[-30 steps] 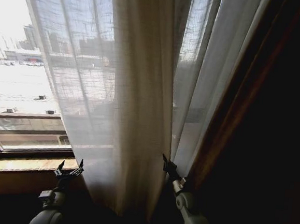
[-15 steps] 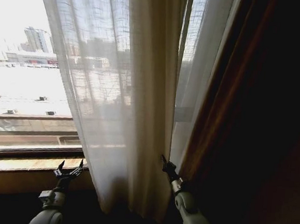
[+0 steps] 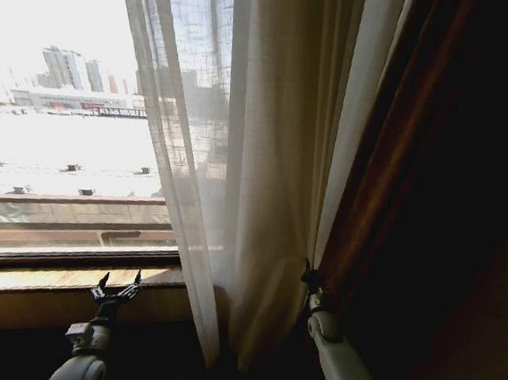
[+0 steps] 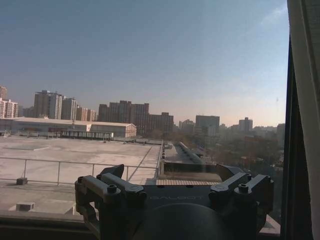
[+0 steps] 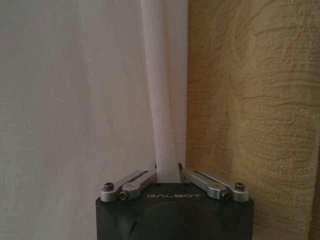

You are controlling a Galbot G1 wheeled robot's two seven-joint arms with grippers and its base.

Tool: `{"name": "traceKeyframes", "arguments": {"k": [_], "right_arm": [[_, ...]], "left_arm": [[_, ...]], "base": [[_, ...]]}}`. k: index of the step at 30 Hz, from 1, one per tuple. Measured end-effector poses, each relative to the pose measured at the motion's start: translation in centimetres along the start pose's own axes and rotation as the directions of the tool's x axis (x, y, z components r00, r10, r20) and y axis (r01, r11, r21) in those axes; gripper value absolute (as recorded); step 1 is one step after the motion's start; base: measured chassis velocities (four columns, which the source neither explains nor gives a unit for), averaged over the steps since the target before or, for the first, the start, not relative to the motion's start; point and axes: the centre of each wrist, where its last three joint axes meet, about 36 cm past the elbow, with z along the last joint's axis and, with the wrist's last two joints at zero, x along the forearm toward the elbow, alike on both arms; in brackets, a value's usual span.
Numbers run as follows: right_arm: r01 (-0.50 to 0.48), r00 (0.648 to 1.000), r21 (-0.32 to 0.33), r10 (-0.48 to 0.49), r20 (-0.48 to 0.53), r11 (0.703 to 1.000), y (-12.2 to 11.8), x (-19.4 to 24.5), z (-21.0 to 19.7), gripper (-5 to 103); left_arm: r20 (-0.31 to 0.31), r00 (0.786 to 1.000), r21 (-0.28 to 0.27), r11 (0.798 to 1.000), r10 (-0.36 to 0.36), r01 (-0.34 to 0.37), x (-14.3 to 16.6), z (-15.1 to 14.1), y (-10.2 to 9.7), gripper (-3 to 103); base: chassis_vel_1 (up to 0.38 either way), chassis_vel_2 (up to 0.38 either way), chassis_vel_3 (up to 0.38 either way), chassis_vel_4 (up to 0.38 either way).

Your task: Open the curtains by pulling them apart, changing their state from closed to fully open.

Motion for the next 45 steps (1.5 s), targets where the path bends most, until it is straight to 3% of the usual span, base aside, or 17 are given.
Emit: {"name": "traceKeyframes", "arguments": {"k": [3, 8, 13, 16, 18, 22, 25, 30, 32, 36, 37, 40, 45], "right_arm": [[-0.050, 0.999, 0.048, 0.049, 0.014, 0.998, -1.4, -0.2, -0.3, 0], [-0.046, 0.999, 0.052, 0.045, 0.026, 0.998, -1.3, 0.3, -0.7, 0], [0.055, 0.998, 0.012, -0.055, 0.029, 0.998, 0.3, 2.2, -1.4, -2], [0.164, 0.986, -0.033, -0.162, 0.042, 0.986, 1.1, 3.9, -1.4, 13], [0.194, 0.980, -0.046, -0.192, 0.049, 0.980, 1.2, 4.6, -1.4, 13], [0.266, 0.963, -0.064, -0.262, 0.071, 0.962, 1.1, 7.2, -1.2, 34], [0.290, 0.954, -0.035, -0.286, 0.088, 0.956, 0.8, 8.1, -1.2, 39], [0.305, 0.944, 0.019, -0.305, 0.125, 0.952, 0.8, 9.3, -0.9, 62], [0.307, 0.943, 0.026, -0.308, 0.129, 0.951, 0.9, 9.4, -0.9, 62], [0.313, 0.939, 0.035, -0.315, 0.141, 0.949, 1.3, 9.8, -1.0, 84], [0.313, 0.939, 0.035, -0.315, 0.141, 0.949, 1.3, 9.8, -1.0, 84], [0.321, 0.936, 0.039, -0.323, 0.143, 0.946, 1.5, 9.9, -1.0, 98], [0.333, 0.931, 0.039, -0.335, 0.146, 0.942, 1.8, 10.0, -1.0, 99]], "left_arm": [[0.000, 1.000, 0.000, 1.000, 0.000, 0.000, 0.0, 0.0, 0.0, 100], [0.000, 1.000, 0.000, 1.000, 0.000, 0.000, 0.0, 0.0, 0.0, 100], [0.000, 1.000, 0.000, 1.000, 0.000, 0.000, 0.0, 0.0, 0.0, 100], [0.000, 1.000, 0.000, 1.000, 0.000, 0.000, 0.0, 0.0, 0.0, 100], [0.000, 1.000, 0.000, 1.000, 0.000, 0.000, 0.0, 0.0, 0.0, 100], [0.000, 1.000, 0.000, 1.000, 0.000, 0.000, 0.0, 0.0, 0.0, 100], [0.000, 1.000, 0.000, 1.000, 0.000, 0.000, 0.0, 0.0, 0.0, 100], [0.000, 1.000, 0.000, 1.000, 0.000, 0.000, 0.0, 0.0, 0.0, 100], [0.000, 1.000, 0.000, 1.000, 0.000, 0.000, 0.0, 0.0, 0.0, 100], [0.000, 1.000, 0.000, 1.000, 0.000, 0.000, 0.0, 0.0, 0.0, 100], [0.000, 1.000, 0.000, 1.000, 0.000, 0.000, 0.0, 0.0, 0.0, 100], [0.000, 1.000, 0.000, 1.000, 0.000, 0.000, 0.0, 0.0, 0.0, 100], [0.000, 1.000, 0.000, 1.000, 0.000, 0.000, 0.0, 0.0, 0.0, 100]], "base": [[0.000, 0.000, 0.000, 0.000], [0.000, 0.000, 0.000, 0.000], [0.000, 0.000, 0.000, 0.000], [0.000, 0.000, 0.000, 0.000], [0.000, 0.000, 0.000, 0.000], [0.000, 0.000, 0.000, 0.000], [0.000, 0.000, 0.000, 0.000], [0.000, 0.000, 0.000, 0.000], [0.000, 0.000, 0.000, 0.000], [0.032, 0.015, -0.021, -0.021], [0.069, 0.046, -0.059, -0.049], [0.113, 0.086, -0.101, -0.061], [0.172, 0.154, -0.165, -0.155]]}}
